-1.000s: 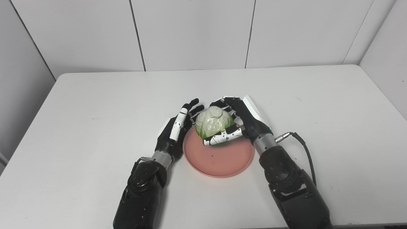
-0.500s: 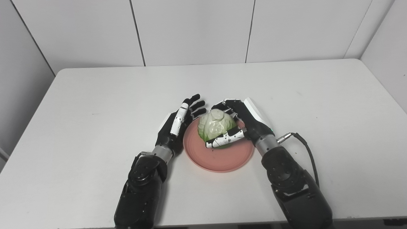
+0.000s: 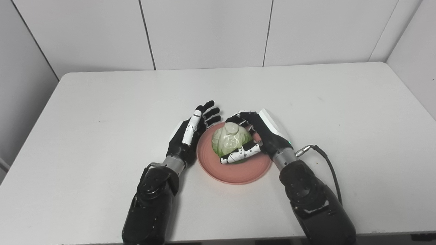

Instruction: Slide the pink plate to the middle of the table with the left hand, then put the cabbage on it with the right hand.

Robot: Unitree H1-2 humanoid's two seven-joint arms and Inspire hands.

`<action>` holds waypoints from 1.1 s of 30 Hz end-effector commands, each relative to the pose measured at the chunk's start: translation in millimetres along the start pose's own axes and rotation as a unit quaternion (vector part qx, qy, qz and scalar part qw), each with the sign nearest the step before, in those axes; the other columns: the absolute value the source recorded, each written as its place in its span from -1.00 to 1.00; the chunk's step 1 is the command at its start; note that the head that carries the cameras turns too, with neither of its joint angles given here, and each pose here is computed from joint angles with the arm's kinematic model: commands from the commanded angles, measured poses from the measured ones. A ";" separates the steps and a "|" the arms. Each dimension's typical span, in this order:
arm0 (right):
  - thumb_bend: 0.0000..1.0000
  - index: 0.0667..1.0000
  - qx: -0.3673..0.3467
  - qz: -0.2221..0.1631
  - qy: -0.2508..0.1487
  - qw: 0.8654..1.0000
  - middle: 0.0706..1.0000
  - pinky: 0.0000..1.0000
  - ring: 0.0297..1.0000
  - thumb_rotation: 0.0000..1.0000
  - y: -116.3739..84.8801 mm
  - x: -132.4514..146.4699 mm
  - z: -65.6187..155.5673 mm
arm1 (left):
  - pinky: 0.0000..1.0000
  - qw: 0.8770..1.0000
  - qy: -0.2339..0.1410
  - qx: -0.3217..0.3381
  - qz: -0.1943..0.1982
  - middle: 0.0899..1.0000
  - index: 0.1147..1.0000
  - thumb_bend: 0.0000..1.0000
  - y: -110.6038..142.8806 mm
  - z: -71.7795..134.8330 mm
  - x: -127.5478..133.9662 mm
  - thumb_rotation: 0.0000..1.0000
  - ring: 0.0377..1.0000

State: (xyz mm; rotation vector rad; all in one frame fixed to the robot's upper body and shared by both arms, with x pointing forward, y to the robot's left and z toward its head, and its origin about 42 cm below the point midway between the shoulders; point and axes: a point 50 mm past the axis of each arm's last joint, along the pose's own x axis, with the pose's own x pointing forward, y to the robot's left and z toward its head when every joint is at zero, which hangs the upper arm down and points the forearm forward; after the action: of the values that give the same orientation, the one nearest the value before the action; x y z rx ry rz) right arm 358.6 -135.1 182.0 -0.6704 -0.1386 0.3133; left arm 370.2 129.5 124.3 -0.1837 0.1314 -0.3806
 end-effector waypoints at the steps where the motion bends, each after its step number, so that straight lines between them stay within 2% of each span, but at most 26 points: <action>1: 0.06 -0.05 -0.011 -0.020 -0.043 0.999 -0.17 -0.29 -0.22 -1.00 -7.4 4.9 13.9 | 0.67 0.998 0.057 -0.011 0.011 0.75 0.75 -0.12 3.2 -20.9 -7.8 1.00 0.73; 8: 0.06 -0.06 -0.005 -0.018 -0.042 0.999 -0.15 -0.25 -0.17 -1.00 -6.6 4.6 14.8 | 0.65 0.998 0.058 -0.011 0.012 0.74 0.73 -0.12 3.1 -20.1 -7.3 1.00 0.73; 13: 0.06 -0.07 -0.012 -0.019 -0.048 0.999 -0.11 -0.10 0.00 -1.00 -7.5 3.0 19.5 | 0.65 0.998 0.060 -0.011 0.012 0.75 0.74 -0.13 2.7 -19.7 -6.7 1.00 0.74; 15: 0.05 -0.09 -0.021 -0.019 -0.049 0.998 0.07 -0.07 0.05 -0.79 -9.0 2.6 21.3 | 0.65 0.998 0.061 -0.013 0.012 0.76 0.76 -0.13 2.5 -19.5 -6.6 1.00 0.75; 16: 0.48 0.12 -0.026 -0.018 -0.048 0.998 0.19 0.02 0.16 -0.79 -9.9 2.4 22.0 | 0.67 0.998 0.062 -0.014 0.012 0.77 0.76 -0.13 2.5 -19.5 -6.6 1.00 0.76; 18: 0.74 0.29 -0.036 -0.013 -0.046 0.998 0.32 0.13 0.27 -0.75 -12.1 2.3 24.2 | 0.68 0.998 0.062 -0.017 0.012 0.77 0.75 -0.13 3.0 -19.7 -6.3 1.00 0.77; 25: 0.91 0.54 -0.043 0.027 -0.043 0.998 0.55 0.37 0.51 -0.55 -18.4 0.8 30.4 | 0.72 0.998 0.065 -0.011 0.004 0.78 0.76 -0.13 4.5 -19.6 -5.9 1.00 0.81; 33: 1.00 0.62 -0.055 0.046 -0.057 0.996 0.63 0.42 0.58 -0.35 -21.4 0.6 32.1 | 0.76 0.998 0.069 -0.004 0.003 0.78 0.78 -0.16 3.8 -17.4 -6.4 1.00 0.78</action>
State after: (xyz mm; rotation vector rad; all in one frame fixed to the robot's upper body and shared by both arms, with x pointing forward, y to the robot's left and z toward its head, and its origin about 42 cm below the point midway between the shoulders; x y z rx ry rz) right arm 351.2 -135.3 196.6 -0.7632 -0.1505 0.4455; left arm 369.9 129.5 125.9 -0.1810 0.1569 -0.3880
